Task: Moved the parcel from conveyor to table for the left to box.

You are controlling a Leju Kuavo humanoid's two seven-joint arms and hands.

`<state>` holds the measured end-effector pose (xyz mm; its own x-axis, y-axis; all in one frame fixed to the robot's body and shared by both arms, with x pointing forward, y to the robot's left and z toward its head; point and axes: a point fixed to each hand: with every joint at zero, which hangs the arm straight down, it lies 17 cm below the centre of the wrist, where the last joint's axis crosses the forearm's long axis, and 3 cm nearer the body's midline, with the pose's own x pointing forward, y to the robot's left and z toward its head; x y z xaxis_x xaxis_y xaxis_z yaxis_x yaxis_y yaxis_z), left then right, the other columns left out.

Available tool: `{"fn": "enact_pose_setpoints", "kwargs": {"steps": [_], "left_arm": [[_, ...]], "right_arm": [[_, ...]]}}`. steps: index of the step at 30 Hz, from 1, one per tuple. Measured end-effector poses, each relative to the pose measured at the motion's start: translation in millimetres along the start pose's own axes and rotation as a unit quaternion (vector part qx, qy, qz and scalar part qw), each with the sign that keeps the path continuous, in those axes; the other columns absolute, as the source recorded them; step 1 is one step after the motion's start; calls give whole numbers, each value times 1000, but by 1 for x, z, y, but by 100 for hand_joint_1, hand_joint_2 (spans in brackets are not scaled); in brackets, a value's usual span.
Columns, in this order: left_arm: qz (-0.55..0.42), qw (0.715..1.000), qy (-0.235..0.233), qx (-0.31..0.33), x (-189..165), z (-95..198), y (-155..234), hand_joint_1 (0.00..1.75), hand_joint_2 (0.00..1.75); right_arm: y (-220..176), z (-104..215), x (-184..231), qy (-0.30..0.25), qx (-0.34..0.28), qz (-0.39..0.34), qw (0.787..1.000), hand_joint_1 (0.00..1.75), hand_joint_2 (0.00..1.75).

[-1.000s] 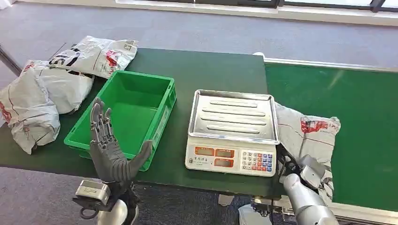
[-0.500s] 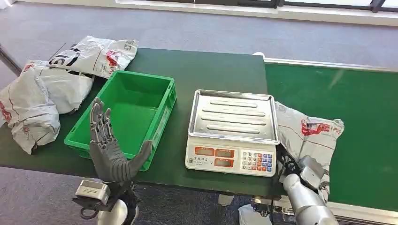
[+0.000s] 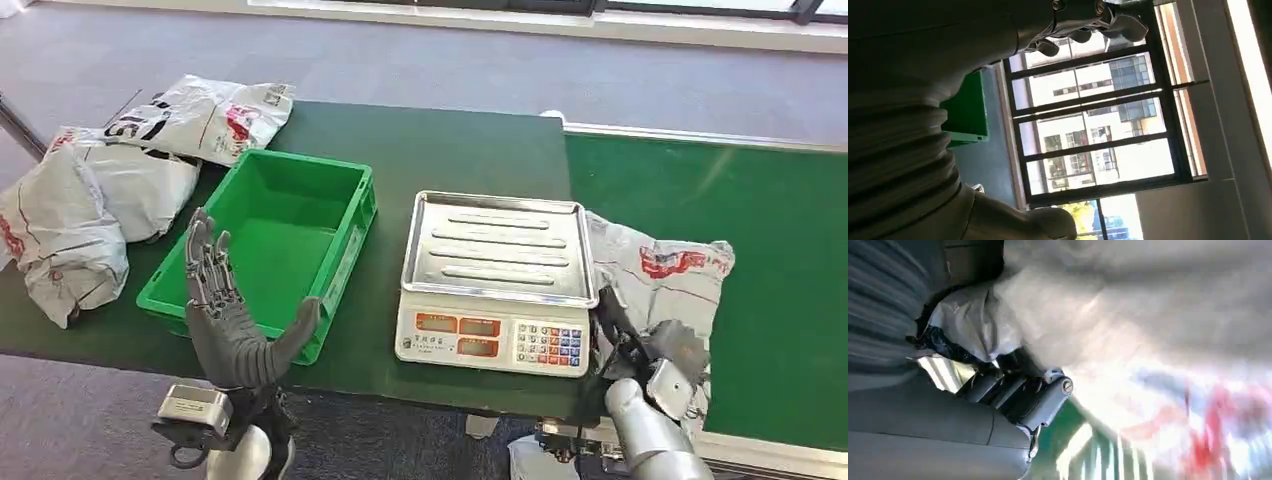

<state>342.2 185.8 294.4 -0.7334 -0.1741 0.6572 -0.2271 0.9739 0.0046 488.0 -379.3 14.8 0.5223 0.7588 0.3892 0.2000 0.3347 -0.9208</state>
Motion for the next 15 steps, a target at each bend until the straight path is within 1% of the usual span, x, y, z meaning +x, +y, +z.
{"fn": "enact_pose_setpoints", "kwargs": {"steps": [2, 4, 5, 6, 7, 8, 9, 10, 12, 15], "left_arm": [[-1, 1000, -1, 2, 1, -1, 1, 0, 175], [-1, 1000, -2, 3, 1, -1, 2, 0, 175], [2, 1000, -2, 0, 1, -1, 0, 0, 175], [10, 1000, 1, -5, 1, -1, -2, 0, 175], [16, 1000, 4, -8, 0, -1, -3, 0, 175], [19, 1000, 6, -8, 0, -1, -4, 0, 175], [19, 1000, 7, -8, 0, -1, -4, 0, 175], [20, 1000, 7, -9, 0, -1, -5, 0, 175], [22, 1000, 8, -11, 0, -1, -6, 0, 175], [24, 1000, 8, -13, 0, -1, -7, 0, 175]], "right_arm": [[-21, -6, 7, -13, -35, -14, 999, 175, 175], [-34, -8, 11, -18, -54, -23, 998, 175, 175], [-35, -4, 15, -28, -57, -43, 997, 175, 175], [-51, 4, 20, -45, -80, -89, 992, 175, 175], [-78, 16, 29, -82, -121, -117, 982, 175, 175], [-117, 31, 46, -133, -176, -120, 968, 175, 175], [-144, 45, 58, -165, -212, -119, 956, 175, 175], [-167, 53, 60, -168, -240, -124, 948, 175, 175], [-210, 68, 56, -158, -290, -138, 934, 175, 175], [-250, 82, 54, -163, -336, -147, 916, 175, 175]]}}
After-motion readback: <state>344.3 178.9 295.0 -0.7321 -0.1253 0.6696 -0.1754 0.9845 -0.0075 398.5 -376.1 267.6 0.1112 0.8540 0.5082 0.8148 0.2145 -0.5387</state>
